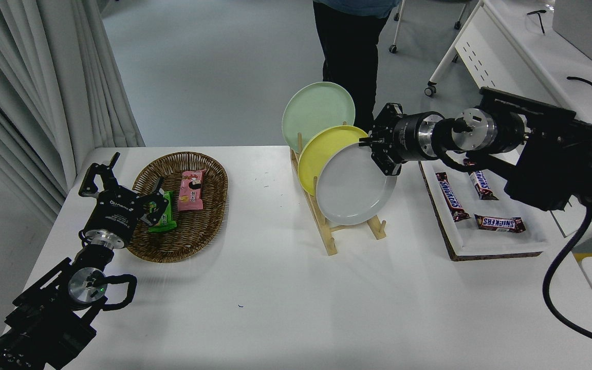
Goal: Place the plate on the table
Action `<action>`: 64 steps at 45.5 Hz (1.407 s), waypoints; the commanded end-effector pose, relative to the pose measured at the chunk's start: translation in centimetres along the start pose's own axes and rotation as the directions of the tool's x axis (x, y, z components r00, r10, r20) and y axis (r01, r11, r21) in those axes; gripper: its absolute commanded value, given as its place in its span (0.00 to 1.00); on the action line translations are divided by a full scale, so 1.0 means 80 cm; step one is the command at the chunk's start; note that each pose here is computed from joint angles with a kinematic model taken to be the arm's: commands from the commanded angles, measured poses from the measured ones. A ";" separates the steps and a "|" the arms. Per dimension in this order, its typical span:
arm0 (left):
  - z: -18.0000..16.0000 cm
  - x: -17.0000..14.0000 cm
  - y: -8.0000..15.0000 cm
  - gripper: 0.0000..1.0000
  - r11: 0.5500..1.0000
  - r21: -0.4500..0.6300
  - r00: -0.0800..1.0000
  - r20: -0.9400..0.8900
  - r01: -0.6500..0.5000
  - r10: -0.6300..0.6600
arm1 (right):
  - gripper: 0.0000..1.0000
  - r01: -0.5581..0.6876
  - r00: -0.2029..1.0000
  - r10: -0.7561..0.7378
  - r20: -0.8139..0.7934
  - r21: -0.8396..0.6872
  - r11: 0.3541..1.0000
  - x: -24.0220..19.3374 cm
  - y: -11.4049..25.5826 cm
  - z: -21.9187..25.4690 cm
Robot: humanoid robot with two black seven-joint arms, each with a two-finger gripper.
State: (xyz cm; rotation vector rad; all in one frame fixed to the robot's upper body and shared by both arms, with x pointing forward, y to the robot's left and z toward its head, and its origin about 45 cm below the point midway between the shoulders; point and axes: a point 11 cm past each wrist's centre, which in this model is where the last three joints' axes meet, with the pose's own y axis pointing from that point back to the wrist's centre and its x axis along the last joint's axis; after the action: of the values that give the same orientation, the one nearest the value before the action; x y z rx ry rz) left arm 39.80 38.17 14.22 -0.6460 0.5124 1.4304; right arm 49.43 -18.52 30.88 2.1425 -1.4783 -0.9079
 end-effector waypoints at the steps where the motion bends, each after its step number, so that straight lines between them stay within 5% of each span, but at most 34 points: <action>1: 0.000 0.000 0.000 1.00 1.000 -0.001 1.000 -0.001 0.000 0.000 | 0.00 0.051 0.999 -0.051 0.001 0.039 0.998 -0.027 0.033 -0.044; 27: 0.000 0.000 0.000 1.00 1.000 -0.001 1.000 -0.001 0.000 0.000 | 0.00 0.156 0.981 -0.168 0.093 0.127 0.980 -0.104 0.110 -0.110; 47: -0.001 0.000 0.000 1.00 1.000 -0.001 1.000 -0.002 -0.001 0.001 | 0.00 0.105 0.954 -0.088 0.286 -0.045 0.993 -0.094 0.057 -0.037; 53: 0.000 0.000 0.000 1.00 1.000 0.000 1.000 -0.001 0.001 -0.001 | 0.00 0.142 0.883 -0.078 0.464 -0.106 0.984 -0.090 0.045 -0.013; 64: 0.000 0.000 0.000 1.00 1.000 -0.001 1.000 -0.001 0.000 0.000 | 0.00 0.041 0.770 0.164 0.616 -0.304 0.952 -0.089 0.034 0.028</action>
State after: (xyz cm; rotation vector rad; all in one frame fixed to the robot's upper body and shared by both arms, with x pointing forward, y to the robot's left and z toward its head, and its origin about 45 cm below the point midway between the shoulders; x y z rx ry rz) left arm 39.80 38.17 14.22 -0.6463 0.5126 1.4306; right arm 46.10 -13.26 36.41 1.9591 -1.5035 -1.6008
